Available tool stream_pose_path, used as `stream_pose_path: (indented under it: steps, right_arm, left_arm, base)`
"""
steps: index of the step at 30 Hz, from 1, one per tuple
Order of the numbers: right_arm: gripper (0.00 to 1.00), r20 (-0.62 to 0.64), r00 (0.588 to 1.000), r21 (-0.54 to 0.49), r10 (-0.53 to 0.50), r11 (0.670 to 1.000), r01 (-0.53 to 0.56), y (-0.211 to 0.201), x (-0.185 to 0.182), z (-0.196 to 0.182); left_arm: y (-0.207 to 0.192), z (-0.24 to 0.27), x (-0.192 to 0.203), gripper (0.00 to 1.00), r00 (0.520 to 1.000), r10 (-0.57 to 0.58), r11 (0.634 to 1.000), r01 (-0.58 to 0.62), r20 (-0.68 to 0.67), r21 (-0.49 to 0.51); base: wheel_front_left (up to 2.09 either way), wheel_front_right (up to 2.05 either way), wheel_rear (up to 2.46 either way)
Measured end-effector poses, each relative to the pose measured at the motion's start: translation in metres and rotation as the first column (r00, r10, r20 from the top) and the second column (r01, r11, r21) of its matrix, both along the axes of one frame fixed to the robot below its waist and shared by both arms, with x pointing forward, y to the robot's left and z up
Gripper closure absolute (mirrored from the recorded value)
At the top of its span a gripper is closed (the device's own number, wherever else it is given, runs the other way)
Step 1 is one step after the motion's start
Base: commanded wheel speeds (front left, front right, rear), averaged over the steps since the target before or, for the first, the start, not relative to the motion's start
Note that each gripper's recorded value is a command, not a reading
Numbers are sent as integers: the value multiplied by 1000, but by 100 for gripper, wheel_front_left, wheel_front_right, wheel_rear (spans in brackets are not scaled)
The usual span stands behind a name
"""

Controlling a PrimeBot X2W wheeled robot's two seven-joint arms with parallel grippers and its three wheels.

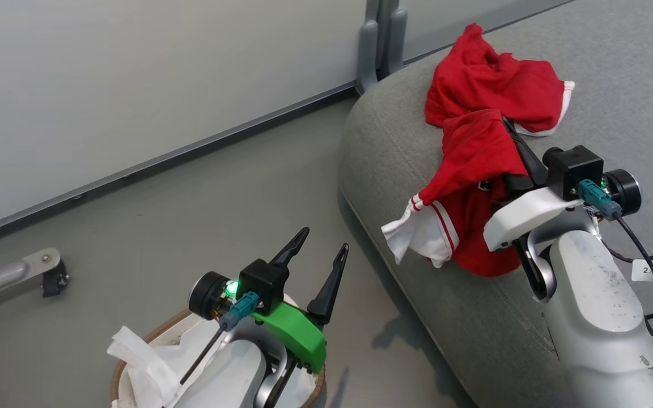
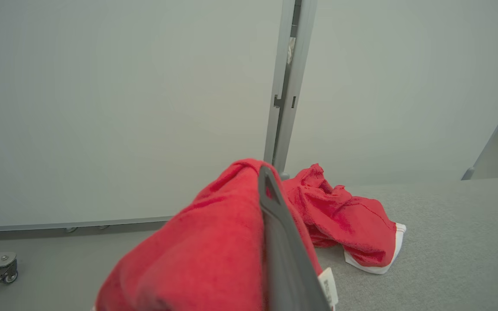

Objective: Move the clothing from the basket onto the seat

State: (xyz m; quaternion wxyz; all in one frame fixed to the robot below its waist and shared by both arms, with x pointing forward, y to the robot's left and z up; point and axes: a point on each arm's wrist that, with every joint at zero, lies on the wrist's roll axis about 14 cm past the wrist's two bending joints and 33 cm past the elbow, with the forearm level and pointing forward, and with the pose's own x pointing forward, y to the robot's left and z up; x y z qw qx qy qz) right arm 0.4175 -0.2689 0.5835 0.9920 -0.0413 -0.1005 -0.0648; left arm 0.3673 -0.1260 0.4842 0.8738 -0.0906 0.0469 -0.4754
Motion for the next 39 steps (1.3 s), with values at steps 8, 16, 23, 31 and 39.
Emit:
stream_pose_path:
  steps: [8, 16, 23, 31, 39]
  right_arm:
    - [100, -32, 990, -18, -137, 991, 136, -48, -20, -8]
    - [100, 37, 979, -142, -199, 969, 202, -94, 12, 42]
    - [100, 173, 953, -250, -249, 925, 287, -136, 60, 119]
    - [100, 77, 957, -246, -280, 925, 290, -149, 116, 70]
    - [100, -182, 945, -196, -271, 952, 235, -132, 144, -65]
  left_arm:
    - [-37, -1, -14, 0, 992, -124, 992, 124, -11, -31]
    - [-48, -9, -5, 0, 986, -165, 985, 164, -17, -46]
    - [-40, -29, 24, 0, 990, -141, 989, 140, -20, -39]
    - [-24, -66, 60, 0, 994, -90, 996, 88, -58, -31]
    - [-7, -115, 78, 0, 990, -44, 999, 43, -131, -10]
  base:
    - [0, 0, 0]
    - [0, 0, 0]
    - [0, 0, 0]
    - [0, 0, 0]
    - [0, 0, 0]
